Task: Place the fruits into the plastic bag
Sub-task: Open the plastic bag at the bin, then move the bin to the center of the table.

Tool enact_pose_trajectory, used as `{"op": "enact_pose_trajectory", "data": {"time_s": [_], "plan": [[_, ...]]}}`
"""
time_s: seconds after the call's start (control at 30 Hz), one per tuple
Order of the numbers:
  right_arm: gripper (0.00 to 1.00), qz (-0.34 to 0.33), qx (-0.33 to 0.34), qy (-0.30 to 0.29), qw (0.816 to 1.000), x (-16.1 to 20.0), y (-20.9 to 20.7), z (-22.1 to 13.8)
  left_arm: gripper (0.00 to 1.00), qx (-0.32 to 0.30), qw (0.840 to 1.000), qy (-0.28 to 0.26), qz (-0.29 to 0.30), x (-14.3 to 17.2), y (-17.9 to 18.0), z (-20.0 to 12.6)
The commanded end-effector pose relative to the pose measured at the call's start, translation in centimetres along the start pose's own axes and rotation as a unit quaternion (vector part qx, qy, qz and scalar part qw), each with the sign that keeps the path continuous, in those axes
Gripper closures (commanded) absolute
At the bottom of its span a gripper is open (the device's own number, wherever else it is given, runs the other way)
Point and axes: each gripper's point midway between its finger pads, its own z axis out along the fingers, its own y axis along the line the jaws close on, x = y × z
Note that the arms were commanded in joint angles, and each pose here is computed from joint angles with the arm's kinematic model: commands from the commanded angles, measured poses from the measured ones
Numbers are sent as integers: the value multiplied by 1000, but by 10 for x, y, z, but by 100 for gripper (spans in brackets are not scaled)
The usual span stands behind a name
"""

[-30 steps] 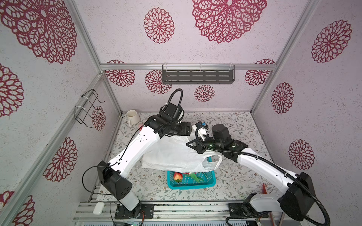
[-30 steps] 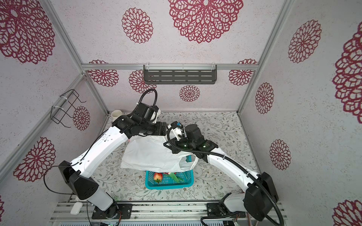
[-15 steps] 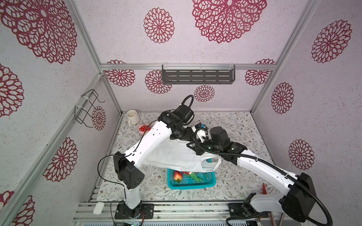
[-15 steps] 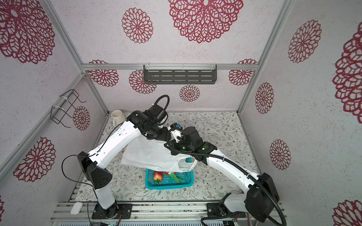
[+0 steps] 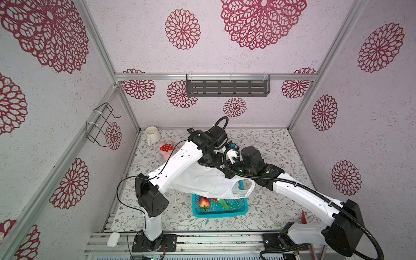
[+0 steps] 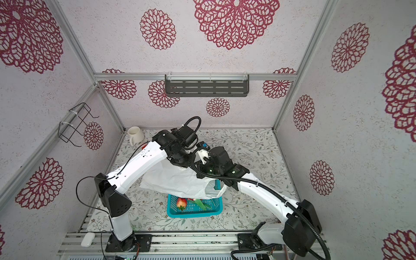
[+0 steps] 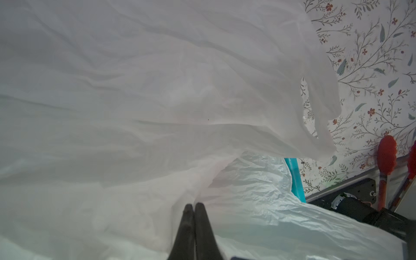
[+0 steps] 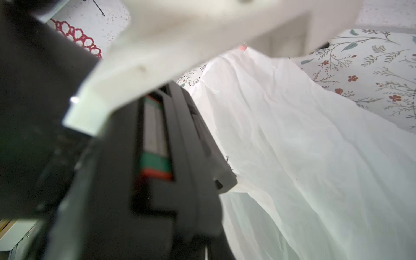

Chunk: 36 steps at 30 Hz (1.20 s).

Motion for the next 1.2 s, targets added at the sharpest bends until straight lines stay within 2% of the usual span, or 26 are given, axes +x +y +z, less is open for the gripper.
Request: {"op": "enact_pose_trajectory", "data": {"time_s": [0.0,0.03,0.1,0.13,0.2,0.27,0.37,0.53,0.63,0.77,0.87,1.0,1.17], "plan": [[100,-26,20,-78,996,-40,5,-28,100,-9,999,-28,-35,-7,24,-18],[100,-25,26,-80,996,-42,3,-32,100,8,997,-55,-55,-17,28,-27],[56,-24,31,-88,995,-48,3,-44,100,55,987,-118,-90,-39,35,-46],[43,-23,35,-96,995,-53,3,-53,100,94,978,-153,-103,-49,36,-60],[26,-22,48,-118,992,-64,1,-73,100,160,955,-213,-128,-64,39,-81],[17,-16,57,-147,987,-78,-3,-98,100,219,931,-250,-150,-71,46,-98],[13,2,77,-185,980,-94,-18,-133,100,285,908,-275,-134,-74,43,-119],[12,14,109,-187,976,-97,-38,-150,100,335,895,-277,-99,-61,40,-135],[12,36,112,-178,977,-93,-49,-146,100,336,886,-290,-133,-61,58,-138],[11,66,108,-178,976,-84,-61,-143,100,358,857,-315,-198,-62,92,-142],[12,93,125,-146,977,-63,-80,-129,100,377,836,-336,-214,-62,105,-151],[15,119,158,-61,978,-9,-113,-96,100,388,830,-351,-195,-60,106,-162],[16,132,164,12,978,49,-129,-41,100,383,823,-375,-188,-61,114,-171]]}}
